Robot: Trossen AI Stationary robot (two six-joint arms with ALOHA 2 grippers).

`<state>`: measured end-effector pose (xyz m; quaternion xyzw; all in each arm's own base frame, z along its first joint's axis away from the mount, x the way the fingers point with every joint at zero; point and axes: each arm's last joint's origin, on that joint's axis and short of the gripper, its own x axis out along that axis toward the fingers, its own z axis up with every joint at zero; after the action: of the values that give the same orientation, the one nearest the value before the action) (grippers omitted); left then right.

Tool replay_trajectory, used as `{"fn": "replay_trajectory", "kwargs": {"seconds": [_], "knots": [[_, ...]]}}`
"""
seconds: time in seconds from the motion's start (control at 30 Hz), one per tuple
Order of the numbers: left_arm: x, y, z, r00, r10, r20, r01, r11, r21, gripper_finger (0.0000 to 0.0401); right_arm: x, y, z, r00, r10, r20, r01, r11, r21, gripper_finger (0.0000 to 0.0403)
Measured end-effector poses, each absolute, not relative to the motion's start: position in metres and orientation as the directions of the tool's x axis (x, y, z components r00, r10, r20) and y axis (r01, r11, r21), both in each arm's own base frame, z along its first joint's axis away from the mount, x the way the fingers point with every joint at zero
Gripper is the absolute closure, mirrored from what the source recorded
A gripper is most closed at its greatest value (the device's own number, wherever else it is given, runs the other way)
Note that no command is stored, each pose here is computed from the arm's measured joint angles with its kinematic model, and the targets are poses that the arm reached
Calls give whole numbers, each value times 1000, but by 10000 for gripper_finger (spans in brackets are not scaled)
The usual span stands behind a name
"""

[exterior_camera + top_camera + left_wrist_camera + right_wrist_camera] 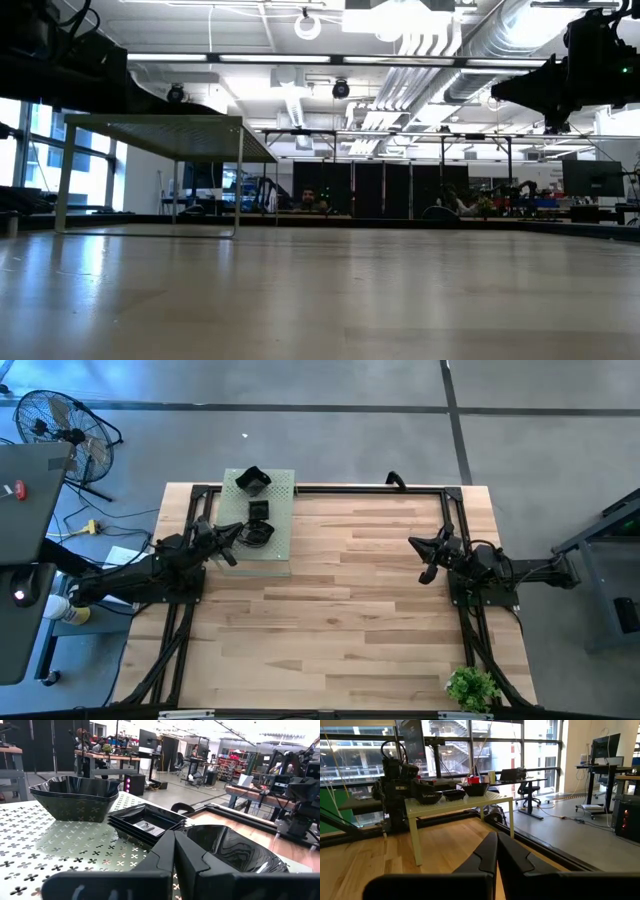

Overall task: Pick & Place Mini shaped plates
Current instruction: Return to Home Position

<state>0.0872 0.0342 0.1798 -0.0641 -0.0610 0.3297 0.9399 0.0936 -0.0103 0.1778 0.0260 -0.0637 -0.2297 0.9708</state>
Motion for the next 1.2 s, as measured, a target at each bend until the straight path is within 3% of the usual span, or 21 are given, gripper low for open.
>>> {"fn": "replay_trajectory", "kwargs": {"seconds": [1.2], "knots": [[87,34,180,775,628,73,-612,774,-162,400,94,-10,178,887,-449,111,442,893,80,397]]}}
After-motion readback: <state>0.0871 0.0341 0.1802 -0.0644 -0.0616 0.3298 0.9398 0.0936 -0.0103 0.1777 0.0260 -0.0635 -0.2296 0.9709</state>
